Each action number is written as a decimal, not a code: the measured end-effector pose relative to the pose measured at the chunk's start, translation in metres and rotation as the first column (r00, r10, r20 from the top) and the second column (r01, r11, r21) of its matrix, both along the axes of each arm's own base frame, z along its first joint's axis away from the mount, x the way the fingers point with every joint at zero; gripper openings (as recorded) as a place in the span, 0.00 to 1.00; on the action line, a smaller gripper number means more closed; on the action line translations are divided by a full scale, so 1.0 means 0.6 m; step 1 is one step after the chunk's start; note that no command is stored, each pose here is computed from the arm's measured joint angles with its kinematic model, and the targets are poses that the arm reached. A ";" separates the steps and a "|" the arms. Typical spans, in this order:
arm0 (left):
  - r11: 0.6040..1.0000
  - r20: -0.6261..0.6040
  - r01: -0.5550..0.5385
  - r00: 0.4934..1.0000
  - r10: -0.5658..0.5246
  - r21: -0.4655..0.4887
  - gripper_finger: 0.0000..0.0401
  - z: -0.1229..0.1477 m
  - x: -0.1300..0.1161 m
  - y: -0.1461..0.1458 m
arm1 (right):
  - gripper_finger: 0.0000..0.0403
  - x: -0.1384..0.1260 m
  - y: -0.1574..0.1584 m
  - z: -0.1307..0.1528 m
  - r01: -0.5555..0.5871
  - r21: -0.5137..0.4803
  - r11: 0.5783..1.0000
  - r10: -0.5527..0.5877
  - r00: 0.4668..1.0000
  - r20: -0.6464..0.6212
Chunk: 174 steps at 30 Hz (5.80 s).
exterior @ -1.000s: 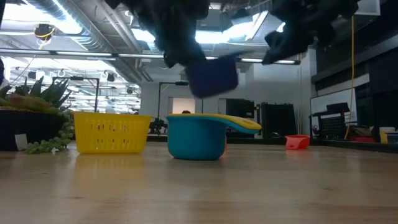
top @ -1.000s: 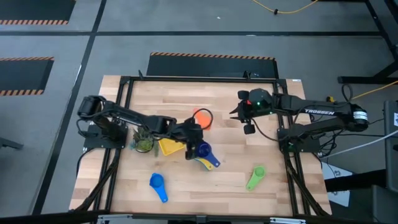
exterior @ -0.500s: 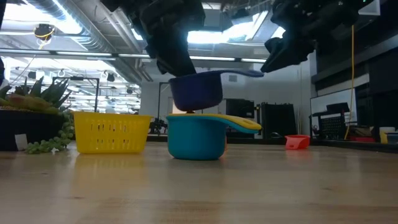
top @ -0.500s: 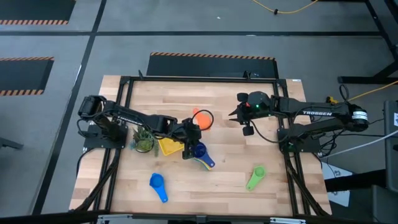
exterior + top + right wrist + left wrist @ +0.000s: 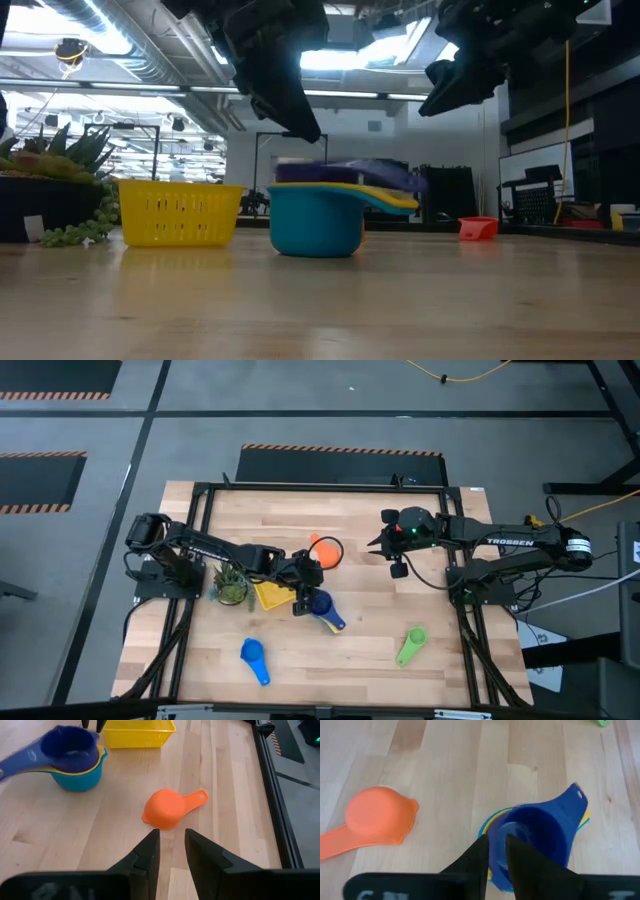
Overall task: Nest measuring cups in basket
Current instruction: Stack the dark blue measuring cup on top of the yellow measuring cup, then stack the orange measuring cup on top of the dark blue measuring cup
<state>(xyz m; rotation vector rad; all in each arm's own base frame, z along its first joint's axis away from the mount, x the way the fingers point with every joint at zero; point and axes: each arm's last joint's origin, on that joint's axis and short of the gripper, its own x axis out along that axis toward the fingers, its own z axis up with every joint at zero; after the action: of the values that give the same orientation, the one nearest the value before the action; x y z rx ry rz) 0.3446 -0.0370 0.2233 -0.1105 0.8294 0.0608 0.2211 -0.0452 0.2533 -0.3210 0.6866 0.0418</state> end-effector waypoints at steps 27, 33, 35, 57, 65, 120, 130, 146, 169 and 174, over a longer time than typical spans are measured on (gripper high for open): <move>0.957 0.105 -0.279 0.957 0.271 0.073 0.21 0.011 0.011 0.118 | 0.24 0.000 0.000 0.000 0.000 0.000 1.000 0.000 1.000 0.000; 0.944 0.089 -0.325 0.940 0.329 -0.050 0.22 0.011 -0.006 0.214 | 0.24 0.000 0.000 0.000 0.000 0.000 1.000 0.000 1.000 0.000; 0.936 0.086 -0.340 0.934 0.348 -0.087 0.21 0.011 -0.015 0.243 | 0.24 0.000 0.000 0.000 0.000 0.000 1.000 0.000 1.000 0.000; 0.801 -0.112 -0.474 0.877 0.467 -0.367 0.19 -0.102 -0.036 0.370 | 0.24 0.000 0.000 0.000 0.000 -0.001 1.000 0.000 1.000 -0.001; 0.792 -0.120 -0.505 0.860 0.496 -0.342 0.19 -0.113 -0.036 0.378 | 0.24 0.000 0.000 0.000 -0.001 -0.001 1.000 0.001 1.000 0.000; 0.713 -0.176 -0.354 0.933 0.314 -0.605 0.01 -0.173 -0.010 0.355 | 0.24 0.000 0.000 0.000 -0.001 -0.001 1.000 0.001 1.000 -0.001; 0.752 -0.104 -0.305 0.947 0.303 -0.584 0.01 -0.165 -0.005 0.359 | 0.24 0.000 0.000 0.000 0.000 0.000 1.000 0.000 1.000 0.000; 0.889 0.220 -0.130 0.944 0.246 -0.440 0.00 -0.015 -0.014 0.339 | 0.24 -0.002 -0.007 0.000 0.238 0.043 0.970 -0.239 0.971 -0.003; 0.833 0.275 -0.326 0.936 0.220 0.447 0.00 0.172 -0.110 0.109 | 0.24 0.018 -0.074 0.033 0.465 0.409 0.785 -0.590 0.762 0.267; 0.730 0.200 -0.305 0.952 0.230 0.611 0.00 0.151 -0.099 0.063 | 0.24 0.035 -0.092 0.040 0.439 0.457 0.774 -0.613 0.702 0.363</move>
<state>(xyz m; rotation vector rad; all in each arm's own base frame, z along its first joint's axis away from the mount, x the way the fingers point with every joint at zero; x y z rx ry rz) 0.2852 0.0010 0.3136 0.4145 0.6355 0.6074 0.2422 -0.1001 0.2770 0.2192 0.2209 -0.4742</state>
